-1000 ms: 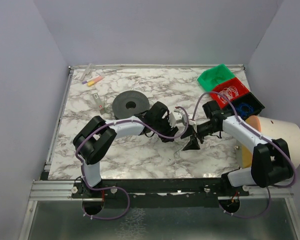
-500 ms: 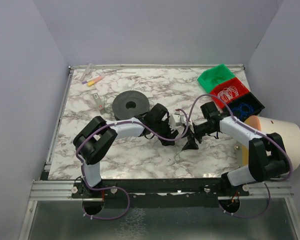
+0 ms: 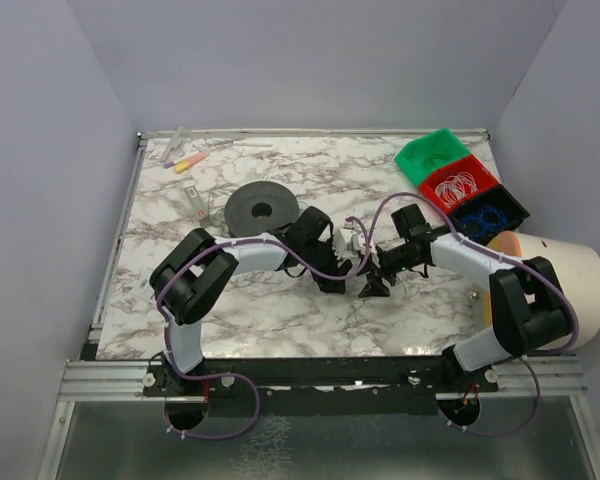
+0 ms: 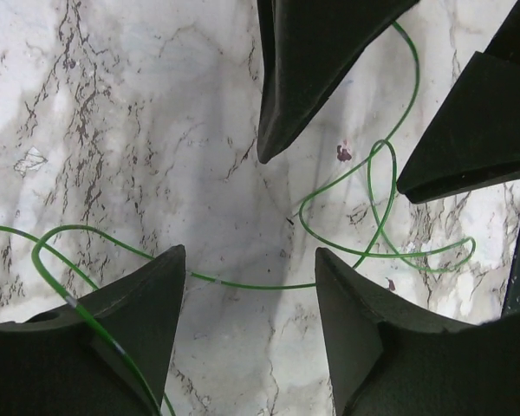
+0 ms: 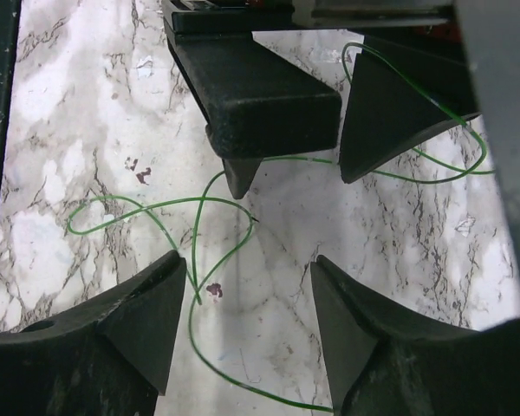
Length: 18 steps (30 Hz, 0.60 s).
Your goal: Wrap the cables
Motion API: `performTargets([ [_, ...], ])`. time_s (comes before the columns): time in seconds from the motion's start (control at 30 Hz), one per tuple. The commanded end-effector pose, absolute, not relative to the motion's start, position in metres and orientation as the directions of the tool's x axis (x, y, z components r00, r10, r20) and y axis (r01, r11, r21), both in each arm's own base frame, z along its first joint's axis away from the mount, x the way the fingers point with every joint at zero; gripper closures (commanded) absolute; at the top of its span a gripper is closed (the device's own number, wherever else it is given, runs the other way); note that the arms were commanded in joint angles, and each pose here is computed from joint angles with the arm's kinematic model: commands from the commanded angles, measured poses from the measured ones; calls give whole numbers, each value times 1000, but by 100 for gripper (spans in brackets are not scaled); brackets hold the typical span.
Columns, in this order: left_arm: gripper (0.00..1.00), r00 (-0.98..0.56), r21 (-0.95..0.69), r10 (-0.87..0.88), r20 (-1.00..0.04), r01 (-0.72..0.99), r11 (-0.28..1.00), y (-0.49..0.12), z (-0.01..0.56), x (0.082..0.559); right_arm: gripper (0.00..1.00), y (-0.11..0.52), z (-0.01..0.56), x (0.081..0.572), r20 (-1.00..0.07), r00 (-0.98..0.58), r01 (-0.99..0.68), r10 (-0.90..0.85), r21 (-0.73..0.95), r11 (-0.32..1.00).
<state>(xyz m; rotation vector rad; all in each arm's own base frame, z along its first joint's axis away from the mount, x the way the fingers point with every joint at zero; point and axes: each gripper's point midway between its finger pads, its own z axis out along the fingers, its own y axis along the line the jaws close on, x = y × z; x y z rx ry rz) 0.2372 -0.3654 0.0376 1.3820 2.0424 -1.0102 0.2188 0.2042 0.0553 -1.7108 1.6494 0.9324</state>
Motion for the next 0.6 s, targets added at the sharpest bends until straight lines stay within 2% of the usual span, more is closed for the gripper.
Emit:
performTargets([
  [0.0, 37, -408, -354, 505, -761, 913, 205, -377, 59, 249, 36, 200, 39, 198, -759, 19, -986, -651, 95, -139],
  [0.37, 37, -478, -423, 452, -753, 878, 223, -378, 64, 254, 38, 205, 44, 177, -780, 12, -962, -625, 161, -219],
  [0.57, 37, -524, -470, 407, -748, 851, 233, -372, 67, 258, 35, 204, 67, 201, -835, -51, -986, -548, 130, -107],
])
